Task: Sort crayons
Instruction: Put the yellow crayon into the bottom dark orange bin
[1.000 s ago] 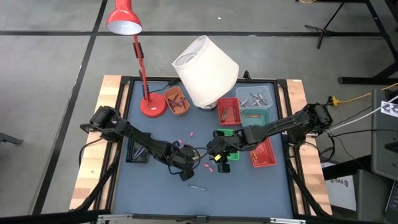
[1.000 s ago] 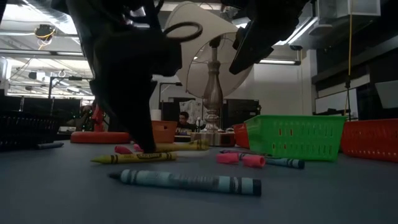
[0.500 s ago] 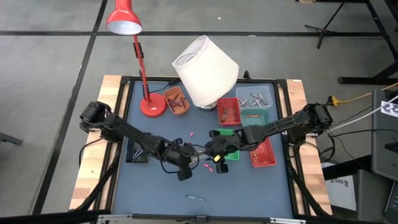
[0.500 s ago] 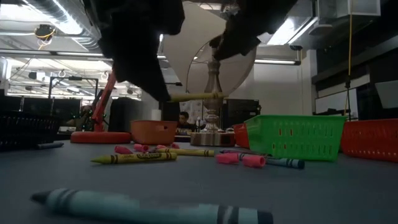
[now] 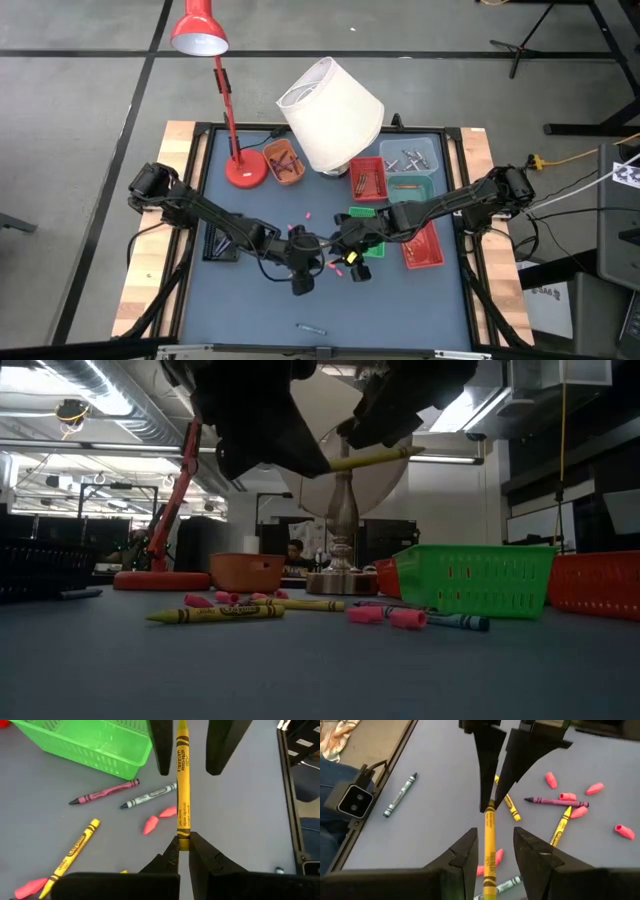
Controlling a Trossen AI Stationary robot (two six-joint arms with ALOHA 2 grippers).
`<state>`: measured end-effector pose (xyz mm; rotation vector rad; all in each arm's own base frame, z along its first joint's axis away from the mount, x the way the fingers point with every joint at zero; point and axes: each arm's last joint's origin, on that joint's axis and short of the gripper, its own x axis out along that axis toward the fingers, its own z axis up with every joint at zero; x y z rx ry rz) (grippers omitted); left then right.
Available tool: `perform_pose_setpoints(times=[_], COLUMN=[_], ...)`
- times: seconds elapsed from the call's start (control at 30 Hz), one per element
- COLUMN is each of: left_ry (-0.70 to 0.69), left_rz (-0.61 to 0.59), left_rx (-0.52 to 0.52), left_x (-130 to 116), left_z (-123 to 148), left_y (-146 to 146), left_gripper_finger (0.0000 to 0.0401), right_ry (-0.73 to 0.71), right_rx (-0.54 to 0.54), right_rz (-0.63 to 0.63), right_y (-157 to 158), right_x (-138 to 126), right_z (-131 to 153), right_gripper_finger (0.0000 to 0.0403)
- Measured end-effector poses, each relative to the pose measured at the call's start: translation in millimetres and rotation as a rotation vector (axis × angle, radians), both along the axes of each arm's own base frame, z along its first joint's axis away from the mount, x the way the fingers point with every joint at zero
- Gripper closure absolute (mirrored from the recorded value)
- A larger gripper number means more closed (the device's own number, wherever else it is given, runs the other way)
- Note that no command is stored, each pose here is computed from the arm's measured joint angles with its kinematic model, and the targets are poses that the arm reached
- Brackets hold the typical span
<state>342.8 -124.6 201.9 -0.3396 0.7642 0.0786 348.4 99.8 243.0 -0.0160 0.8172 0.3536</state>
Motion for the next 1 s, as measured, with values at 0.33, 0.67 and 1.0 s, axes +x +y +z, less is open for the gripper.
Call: perform_pose_setpoints(times=[0.33,0.67,1.0], left_ry=[-0.067,-0.074,-0.074], left_rz=[0.057,0.058,0.061], left_rx=[0.032,0.030,0.030], left_x=[4.0,4.4,4.6], left_z=[4.0,4.5,4.5], left_y=[2.0,1.9,2.6], left_gripper_finger=[0.0401,0.0393,0.0391], right_ry=[0.065,0.075,0.074], right_rx=[-0.018,-0.020,-0.020], right_rz=[0.000,0.000,-0.001], right_y=[-1.3,-1.5,-1.5], right_x=[-4.6,-5.4,-5.3], right_z=[-4.3,-5.0,-4.9], right_gripper_finger=[0.0281,0.0281,0.0294])
